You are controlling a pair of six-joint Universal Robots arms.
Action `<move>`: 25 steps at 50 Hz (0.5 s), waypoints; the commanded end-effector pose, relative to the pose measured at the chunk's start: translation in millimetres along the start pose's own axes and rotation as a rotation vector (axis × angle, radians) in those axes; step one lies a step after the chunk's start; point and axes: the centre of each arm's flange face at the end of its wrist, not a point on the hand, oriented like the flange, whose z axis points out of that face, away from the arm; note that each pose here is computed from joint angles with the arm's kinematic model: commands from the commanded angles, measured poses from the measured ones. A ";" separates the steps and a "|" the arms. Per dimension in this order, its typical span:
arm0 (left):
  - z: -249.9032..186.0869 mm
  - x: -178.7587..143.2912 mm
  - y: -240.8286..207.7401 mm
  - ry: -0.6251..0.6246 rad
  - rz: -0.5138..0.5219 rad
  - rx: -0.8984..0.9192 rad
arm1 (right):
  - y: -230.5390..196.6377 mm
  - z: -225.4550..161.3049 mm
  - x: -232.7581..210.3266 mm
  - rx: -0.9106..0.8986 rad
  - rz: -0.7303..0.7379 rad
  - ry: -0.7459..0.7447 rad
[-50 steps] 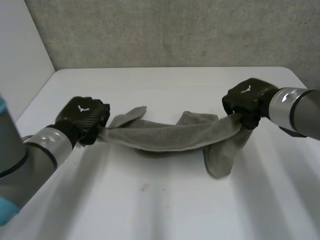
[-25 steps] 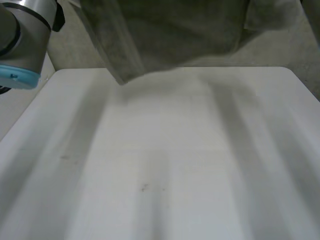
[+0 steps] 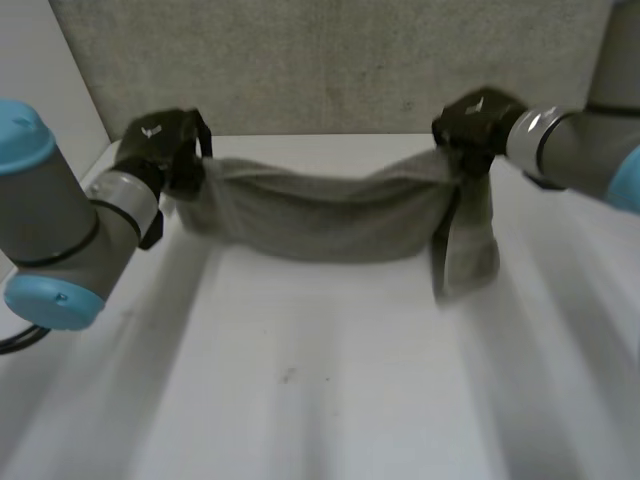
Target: Fold the towel.
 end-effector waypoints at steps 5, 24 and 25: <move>8.0 -1.1 25.7 -0.002 -0.004 -0.048 | 64.2 42.0 -49.5 -0.159 0.085 -0.085; 19.8 -29.8 14.3 -0.073 0.107 -0.005 | 55.2 -3.0 -34.5 -0.084 0.292 0.157; 19.9 -29.8 14.3 -0.073 0.107 -0.005 | 55.3 -3.1 -34.6 -0.084 0.292 0.157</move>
